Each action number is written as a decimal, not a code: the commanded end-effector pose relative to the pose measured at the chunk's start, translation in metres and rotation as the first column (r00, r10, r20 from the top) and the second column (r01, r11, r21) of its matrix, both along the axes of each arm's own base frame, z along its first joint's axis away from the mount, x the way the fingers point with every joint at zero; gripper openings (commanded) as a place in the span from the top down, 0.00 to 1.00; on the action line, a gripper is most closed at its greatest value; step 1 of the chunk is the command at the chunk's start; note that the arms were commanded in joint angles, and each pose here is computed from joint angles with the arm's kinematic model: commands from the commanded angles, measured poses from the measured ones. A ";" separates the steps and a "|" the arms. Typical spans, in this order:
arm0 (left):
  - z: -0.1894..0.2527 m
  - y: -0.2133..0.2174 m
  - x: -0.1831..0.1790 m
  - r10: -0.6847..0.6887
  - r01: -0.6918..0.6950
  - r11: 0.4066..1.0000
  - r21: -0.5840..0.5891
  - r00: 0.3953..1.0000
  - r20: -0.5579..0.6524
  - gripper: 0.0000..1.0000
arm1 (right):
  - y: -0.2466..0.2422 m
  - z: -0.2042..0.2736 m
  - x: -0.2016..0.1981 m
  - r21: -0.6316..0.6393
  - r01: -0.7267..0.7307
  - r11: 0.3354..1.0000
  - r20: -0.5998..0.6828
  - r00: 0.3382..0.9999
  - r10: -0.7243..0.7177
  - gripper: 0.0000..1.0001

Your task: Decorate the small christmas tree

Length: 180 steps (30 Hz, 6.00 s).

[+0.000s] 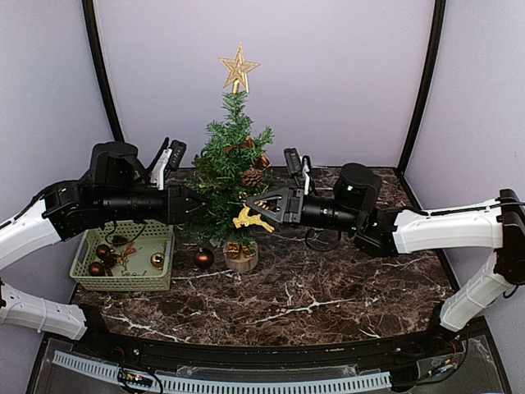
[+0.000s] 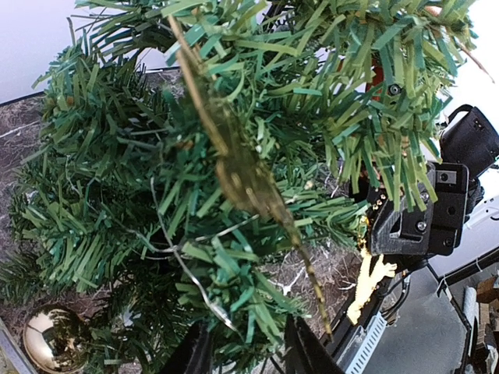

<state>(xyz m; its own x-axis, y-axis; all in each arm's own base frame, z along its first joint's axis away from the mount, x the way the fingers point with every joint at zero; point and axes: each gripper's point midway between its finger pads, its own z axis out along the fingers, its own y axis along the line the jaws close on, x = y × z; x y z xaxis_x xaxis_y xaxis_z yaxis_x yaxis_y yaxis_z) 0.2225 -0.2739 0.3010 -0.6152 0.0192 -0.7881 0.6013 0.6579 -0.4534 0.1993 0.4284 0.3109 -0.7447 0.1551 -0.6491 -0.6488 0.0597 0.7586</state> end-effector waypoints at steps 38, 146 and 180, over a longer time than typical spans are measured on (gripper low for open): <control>0.005 -0.007 0.000 -0.031 0.031 0.999 -0.042 0.999 0.015 0.77 | -0.001 0.000 0.022 -0.081 0.170 0.982 0.049 0.985 -0.167 1.00; -0.158 0.049 -0.012 0.155 -0.165 0.948 -0.273 0.986 -0.059 0.42 | 0.018 -0.166 0.018 -0.017 0.161 0.987 -0.144 0.976 -0.162 0.56; -0.179 0.071 -0.004 0.290 -0.312 0.935 -0.166 0.946 -0.144 0.46 | -0.018 -0.255 0.057 -0.276 0.312 0.909 -0.276 0.880 -0.386 0.77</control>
